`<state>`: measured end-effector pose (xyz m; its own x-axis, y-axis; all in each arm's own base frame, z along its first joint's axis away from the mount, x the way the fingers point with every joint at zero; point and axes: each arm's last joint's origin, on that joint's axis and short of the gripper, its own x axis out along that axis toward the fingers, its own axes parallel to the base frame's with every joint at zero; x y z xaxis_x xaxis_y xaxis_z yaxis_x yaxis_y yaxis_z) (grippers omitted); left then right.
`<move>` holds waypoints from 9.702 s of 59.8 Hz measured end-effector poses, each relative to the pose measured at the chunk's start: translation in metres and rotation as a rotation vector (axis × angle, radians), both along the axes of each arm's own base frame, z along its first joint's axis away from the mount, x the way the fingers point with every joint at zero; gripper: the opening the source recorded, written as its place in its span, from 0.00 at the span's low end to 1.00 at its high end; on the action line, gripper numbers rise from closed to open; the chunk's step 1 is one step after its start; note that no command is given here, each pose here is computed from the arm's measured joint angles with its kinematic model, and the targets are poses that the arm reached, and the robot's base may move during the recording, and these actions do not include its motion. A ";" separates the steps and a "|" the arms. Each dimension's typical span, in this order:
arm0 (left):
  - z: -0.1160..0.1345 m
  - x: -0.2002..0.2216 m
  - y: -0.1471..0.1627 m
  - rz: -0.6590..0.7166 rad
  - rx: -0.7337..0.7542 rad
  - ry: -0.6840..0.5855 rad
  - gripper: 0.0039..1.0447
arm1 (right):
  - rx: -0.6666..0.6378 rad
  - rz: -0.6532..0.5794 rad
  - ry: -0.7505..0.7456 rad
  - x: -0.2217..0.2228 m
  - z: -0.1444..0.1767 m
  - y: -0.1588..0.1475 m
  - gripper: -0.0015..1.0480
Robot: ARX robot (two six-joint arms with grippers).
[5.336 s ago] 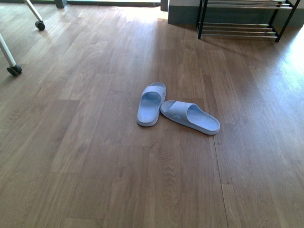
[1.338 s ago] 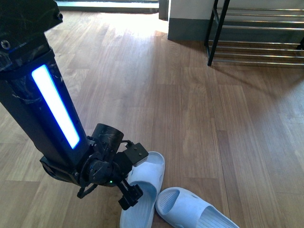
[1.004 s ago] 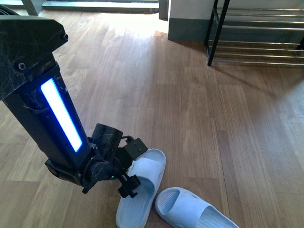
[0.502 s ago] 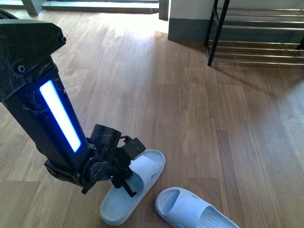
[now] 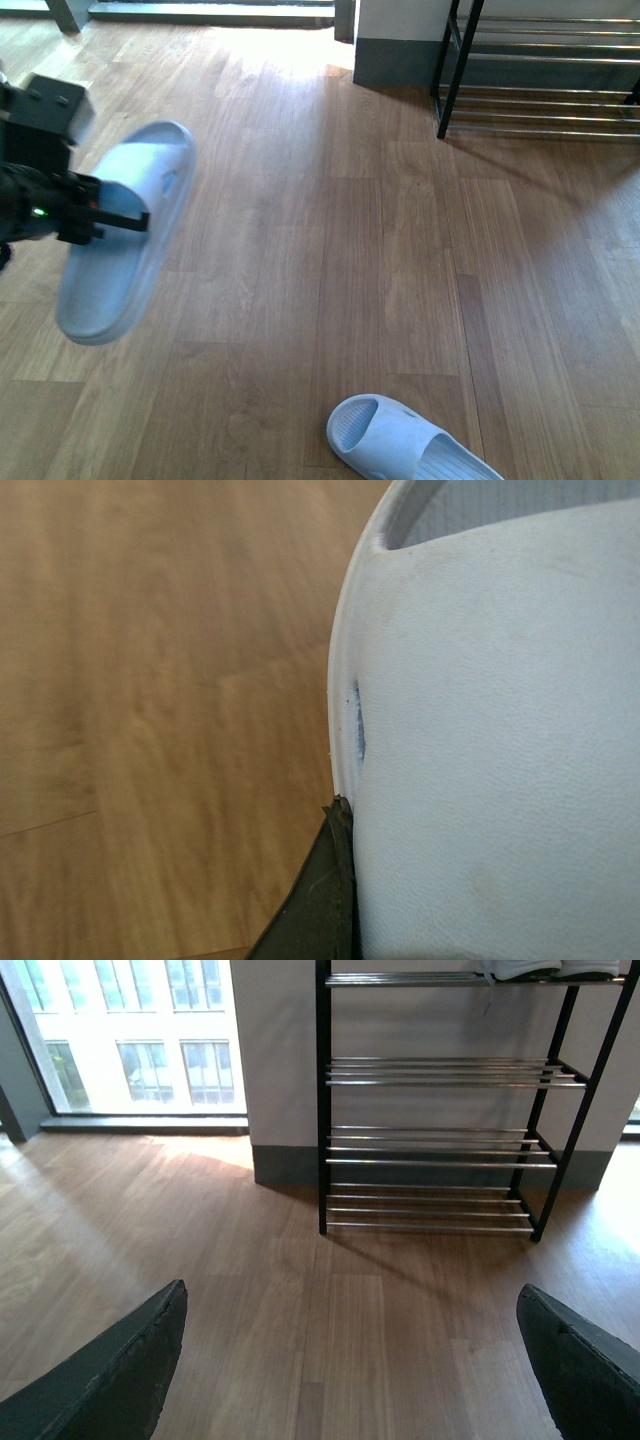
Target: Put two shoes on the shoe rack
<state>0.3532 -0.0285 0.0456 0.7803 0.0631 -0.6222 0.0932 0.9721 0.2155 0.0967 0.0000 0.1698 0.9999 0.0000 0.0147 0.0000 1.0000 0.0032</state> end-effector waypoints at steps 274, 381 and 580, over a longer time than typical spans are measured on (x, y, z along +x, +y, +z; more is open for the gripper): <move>0.128 -0.188 0.035 0.377 0.078 -0.404 0.02 | -0.497 0.320 0.901 0.267 -0.300 -0.083 0.91; 0.128 -0.188 0.035 0.377 0.078 -0.404 0.02 | -0.436 0.382 0.686 0.244 -0.251 -0.018 0.01; 0.128 -0.188 0.035 0.376 0.079 -0.403 0.02 | -0.467 0.331 0.048 0.112 0.059 -0.026 0.01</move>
<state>0.1649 0.0062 0.1736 0.8704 0.4171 -0.2618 -0.3614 0.9021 0.2356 0.2090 -0.0260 0.2291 0.9450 0.3086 -0.1079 -0.3242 0.8422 -0.4309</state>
